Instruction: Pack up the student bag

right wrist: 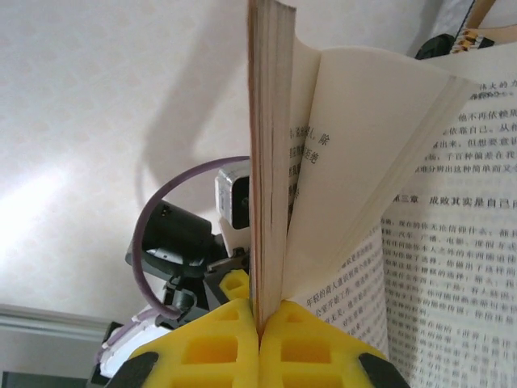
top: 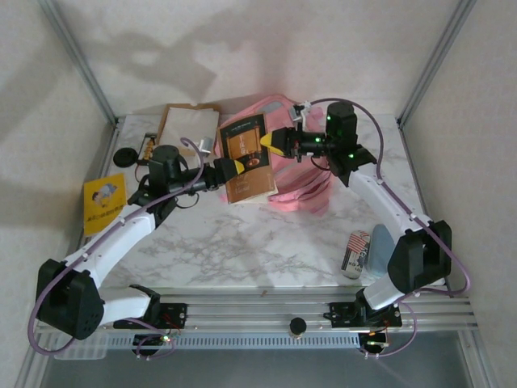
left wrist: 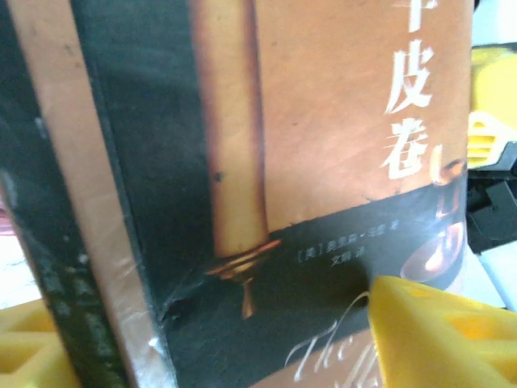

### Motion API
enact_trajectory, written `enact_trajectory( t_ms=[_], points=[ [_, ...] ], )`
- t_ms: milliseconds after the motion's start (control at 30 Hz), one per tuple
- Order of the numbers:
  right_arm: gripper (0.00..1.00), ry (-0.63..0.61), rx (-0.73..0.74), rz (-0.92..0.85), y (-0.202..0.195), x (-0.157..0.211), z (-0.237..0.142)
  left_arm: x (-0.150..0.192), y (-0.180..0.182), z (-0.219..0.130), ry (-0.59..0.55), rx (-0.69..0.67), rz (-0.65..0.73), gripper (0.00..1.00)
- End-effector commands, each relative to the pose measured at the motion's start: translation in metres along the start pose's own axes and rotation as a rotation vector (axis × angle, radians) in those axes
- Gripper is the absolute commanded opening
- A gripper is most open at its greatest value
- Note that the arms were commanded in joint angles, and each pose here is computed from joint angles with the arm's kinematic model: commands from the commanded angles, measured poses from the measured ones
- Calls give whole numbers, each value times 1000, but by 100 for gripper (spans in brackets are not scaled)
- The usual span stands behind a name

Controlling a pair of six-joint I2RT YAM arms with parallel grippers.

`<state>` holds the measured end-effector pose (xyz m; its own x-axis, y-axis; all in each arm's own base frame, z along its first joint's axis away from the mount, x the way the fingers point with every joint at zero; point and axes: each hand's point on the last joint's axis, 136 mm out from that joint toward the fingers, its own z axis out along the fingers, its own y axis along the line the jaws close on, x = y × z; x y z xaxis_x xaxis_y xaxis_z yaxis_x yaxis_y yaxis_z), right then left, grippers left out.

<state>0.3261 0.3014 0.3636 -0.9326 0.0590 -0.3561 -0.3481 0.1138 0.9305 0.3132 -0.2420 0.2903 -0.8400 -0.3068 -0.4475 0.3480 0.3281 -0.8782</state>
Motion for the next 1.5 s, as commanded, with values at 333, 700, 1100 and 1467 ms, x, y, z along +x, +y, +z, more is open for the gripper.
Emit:
enact_trajectory(
  t_ms=[333, 700, 1100, 1467],
  points=[
    [14, -37, 114, -39, -44, -10, -28, -6, -49, 4, -19, 162, 75, 7],
    [99, -62, 92, -17, -51, 14, -56, -23, -83, 16, -92, 311, 31, 0],
    [93, -33, -82, -77, 0, 35, -55, -23, -51, 61, -70, 217, -26, 0],
    [14, -119, 117, -112, -41, 16, -69, -16, -14, 79, -25, 40, 22, 0]
  ],
)
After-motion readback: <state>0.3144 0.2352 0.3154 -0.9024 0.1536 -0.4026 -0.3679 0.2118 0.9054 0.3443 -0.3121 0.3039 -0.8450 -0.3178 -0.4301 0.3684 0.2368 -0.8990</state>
